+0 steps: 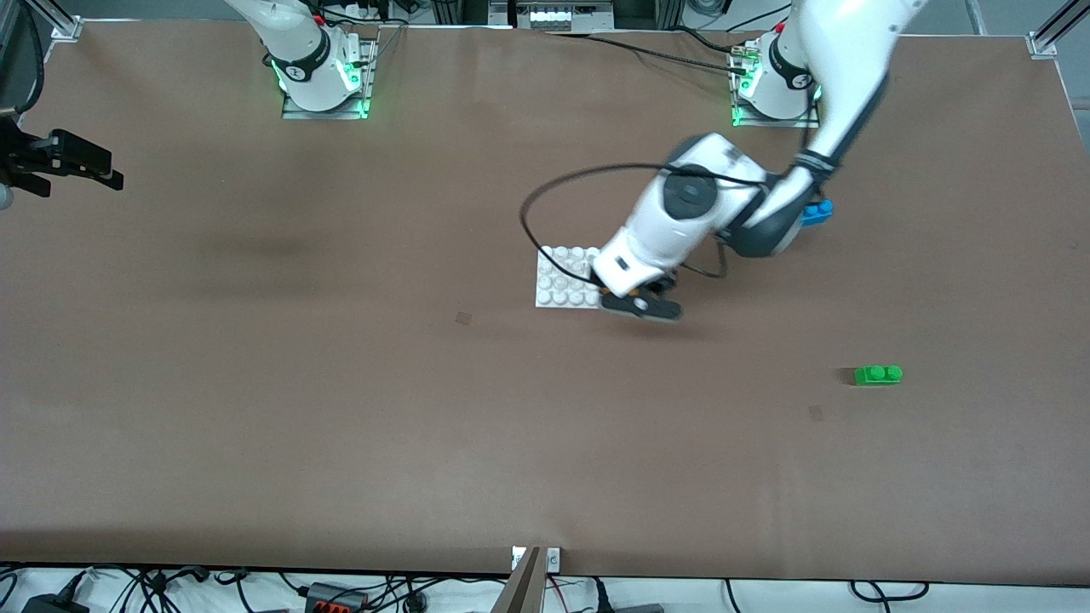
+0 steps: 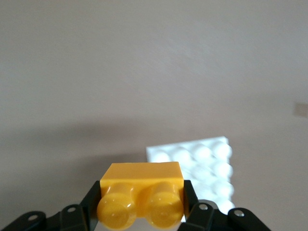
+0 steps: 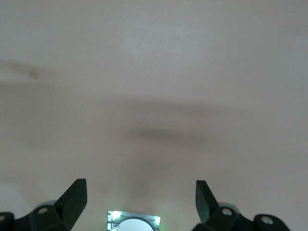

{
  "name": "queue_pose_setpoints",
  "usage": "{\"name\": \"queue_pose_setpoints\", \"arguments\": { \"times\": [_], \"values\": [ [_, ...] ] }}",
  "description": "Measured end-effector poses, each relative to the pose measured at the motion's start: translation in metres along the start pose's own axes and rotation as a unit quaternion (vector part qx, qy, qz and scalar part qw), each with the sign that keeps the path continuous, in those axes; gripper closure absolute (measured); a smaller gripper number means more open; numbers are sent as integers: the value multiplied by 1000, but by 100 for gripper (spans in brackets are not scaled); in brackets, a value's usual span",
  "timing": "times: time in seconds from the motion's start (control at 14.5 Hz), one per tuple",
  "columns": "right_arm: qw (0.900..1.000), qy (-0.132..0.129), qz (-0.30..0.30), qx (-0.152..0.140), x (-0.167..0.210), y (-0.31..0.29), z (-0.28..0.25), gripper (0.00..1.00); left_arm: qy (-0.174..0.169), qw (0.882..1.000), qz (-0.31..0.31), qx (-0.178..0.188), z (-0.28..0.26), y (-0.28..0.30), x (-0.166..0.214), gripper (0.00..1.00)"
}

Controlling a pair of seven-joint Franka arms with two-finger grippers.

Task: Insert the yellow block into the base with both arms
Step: 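Carry the yellow brick over the white base plate with the left gripper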

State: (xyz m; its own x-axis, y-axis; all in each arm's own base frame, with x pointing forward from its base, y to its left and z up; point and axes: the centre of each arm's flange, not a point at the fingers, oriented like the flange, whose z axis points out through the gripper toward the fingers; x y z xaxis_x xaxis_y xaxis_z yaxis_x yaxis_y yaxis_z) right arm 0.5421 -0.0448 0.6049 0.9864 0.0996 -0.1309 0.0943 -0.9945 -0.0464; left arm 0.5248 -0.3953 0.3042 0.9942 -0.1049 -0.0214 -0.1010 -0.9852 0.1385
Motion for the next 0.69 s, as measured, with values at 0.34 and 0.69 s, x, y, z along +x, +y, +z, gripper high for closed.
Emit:
{"name": "queue_pose_setpoints", "arguments": {
  "times": [0.34, 0.69],
  "values": [
    [1000, -12, 3, 2, -3, 1, 3, 0, 2, 999, 25, 32, 35, 49, -31, 31],
    [1000, -13, 3, 2, -2, 1, 4, 0, 22, 999, 7, 49, 71, 62, -42, 31]
  ]
}}
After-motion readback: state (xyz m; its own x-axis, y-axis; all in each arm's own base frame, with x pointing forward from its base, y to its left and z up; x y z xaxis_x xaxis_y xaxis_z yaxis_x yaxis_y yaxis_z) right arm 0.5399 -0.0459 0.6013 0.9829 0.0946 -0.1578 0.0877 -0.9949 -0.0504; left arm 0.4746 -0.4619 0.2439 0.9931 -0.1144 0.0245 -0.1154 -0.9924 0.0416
